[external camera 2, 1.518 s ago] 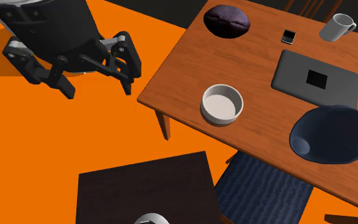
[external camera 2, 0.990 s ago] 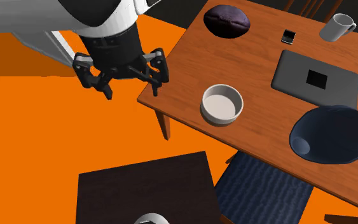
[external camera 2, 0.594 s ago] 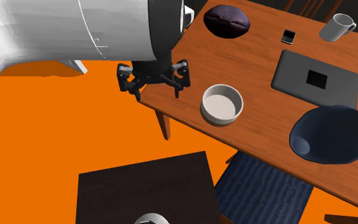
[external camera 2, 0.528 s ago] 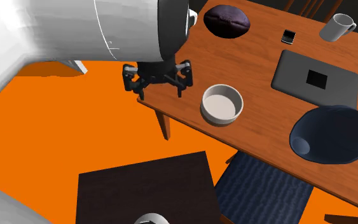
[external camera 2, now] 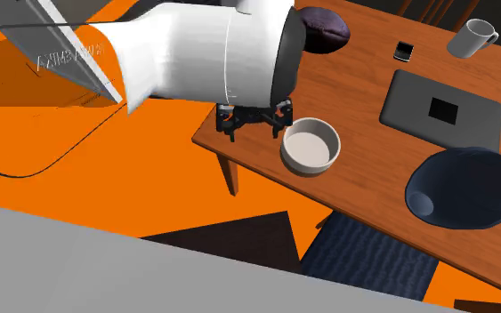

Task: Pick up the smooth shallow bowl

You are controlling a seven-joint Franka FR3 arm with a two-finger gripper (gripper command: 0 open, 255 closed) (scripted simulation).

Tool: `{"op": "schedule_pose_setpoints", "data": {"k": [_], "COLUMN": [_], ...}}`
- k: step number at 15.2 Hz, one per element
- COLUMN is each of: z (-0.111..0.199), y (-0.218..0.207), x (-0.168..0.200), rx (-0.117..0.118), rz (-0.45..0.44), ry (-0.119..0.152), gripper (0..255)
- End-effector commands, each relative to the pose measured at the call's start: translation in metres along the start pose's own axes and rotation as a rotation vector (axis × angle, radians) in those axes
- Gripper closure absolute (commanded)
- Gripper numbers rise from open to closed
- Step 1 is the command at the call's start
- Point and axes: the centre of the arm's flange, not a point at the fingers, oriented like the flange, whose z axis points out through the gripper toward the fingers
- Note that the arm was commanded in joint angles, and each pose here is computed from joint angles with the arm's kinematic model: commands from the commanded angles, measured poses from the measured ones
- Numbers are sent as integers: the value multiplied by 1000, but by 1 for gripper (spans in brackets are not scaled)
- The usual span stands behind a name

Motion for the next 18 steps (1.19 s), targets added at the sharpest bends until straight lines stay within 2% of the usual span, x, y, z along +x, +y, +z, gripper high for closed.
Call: {"op": "schedule_pose_setpoints", "data": {"k": [1, 13, 18], "z": [18, 132, 158], "y": [15, 103, 103], "x": [11, 77, 79], "rx": [-3, -10, -10], "rz": [-1, -3, -3], "ry": [-1, -13, -13], "gripper": [0, 0, 0]}}
